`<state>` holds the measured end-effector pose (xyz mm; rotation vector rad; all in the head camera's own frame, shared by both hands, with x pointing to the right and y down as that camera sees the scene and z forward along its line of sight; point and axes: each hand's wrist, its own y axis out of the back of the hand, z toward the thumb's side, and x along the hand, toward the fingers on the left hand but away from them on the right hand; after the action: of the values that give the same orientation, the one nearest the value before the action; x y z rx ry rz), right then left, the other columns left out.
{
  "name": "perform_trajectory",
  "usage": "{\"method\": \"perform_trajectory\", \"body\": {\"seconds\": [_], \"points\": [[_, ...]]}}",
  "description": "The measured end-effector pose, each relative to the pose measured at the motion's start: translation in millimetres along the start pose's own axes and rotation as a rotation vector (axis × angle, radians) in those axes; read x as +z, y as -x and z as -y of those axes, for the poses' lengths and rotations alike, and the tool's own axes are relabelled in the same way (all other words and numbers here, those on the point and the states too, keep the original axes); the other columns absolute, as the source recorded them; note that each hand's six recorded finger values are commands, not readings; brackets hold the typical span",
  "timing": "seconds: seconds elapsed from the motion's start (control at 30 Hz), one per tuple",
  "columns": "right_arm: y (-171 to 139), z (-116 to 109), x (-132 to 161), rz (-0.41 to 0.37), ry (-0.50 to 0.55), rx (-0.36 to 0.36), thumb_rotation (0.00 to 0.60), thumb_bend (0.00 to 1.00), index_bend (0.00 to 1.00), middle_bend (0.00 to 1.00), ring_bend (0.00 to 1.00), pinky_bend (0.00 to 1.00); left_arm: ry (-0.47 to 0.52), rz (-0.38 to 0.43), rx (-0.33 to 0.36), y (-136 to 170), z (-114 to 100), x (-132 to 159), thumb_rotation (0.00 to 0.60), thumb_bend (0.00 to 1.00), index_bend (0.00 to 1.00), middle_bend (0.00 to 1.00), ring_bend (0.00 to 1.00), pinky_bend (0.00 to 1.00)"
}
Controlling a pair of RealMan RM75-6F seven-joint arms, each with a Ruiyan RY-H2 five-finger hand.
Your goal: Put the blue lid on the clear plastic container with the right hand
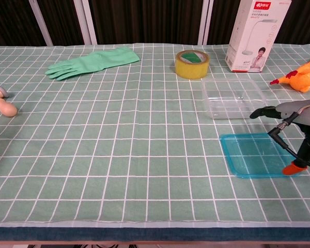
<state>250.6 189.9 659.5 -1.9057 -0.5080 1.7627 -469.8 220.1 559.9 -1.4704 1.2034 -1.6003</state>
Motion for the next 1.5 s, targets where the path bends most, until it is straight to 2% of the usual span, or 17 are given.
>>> {"method": "perform_trajectory", "body": {"seconds": [0.27,0.63,0.73,0.9,1.0,1.27,1.5], "points": [[5,8,5,-0.008,0.032,0.009,0.6,0.07,0.19,0.0,0.0,0.0,-0.001,-0.006,0.0,0,0,-1,0.6,0.82,0.05,0.0,0.0,0.0],[11,7,11,-0.019,0.047,-0.018,0.6,0.07,0.19,0.0,0.0,0.0,-0.002,-0.012,0.001,0,0,-2,0.6,0.82,0.05,0.0,0.0,0.0],[11,5,12,-0.019,0.048,-0.024,0.6,0.07,0.17,0.0,0.0,0.0,-0.001,-0.015,0.0,-1,0,-2,0.6,0.82,0.05,0.0,0.0,0.0],[12,6,12,-0.011,0.043,-0.005,0.6,0.07,0.05,0.0,0.0,0.0,-0.004,-0.015,0.0,0,0,-2,0.6,0.82,0.05,0.0,0.0,0.0],[13,8,12,-0.002,0.029,0.013,0.6,0.07,0.02,0.0,0.0,0.0,-0.002,-0.02,0.001,-1,0,-3,0.6,0.82,0.05,0.0,0.0,0.0],[11,5,15,-0.003,0.0,0.017,0.6,0.07,0.01,0.01,0.0,0.0,-0.003,-0.035,0.003,-1,0,-4,0.6,0.82,0.05,0.0,0.0,0.0],[12,10,17,-0.011,-0.004,0.018,0.6,0.07,0.01,0.09,0.0,0.0,-0.005,-0.043,0.001,-1,1,-5,0.6,0.82,0.05,0.0,0.0,0.0]]}}
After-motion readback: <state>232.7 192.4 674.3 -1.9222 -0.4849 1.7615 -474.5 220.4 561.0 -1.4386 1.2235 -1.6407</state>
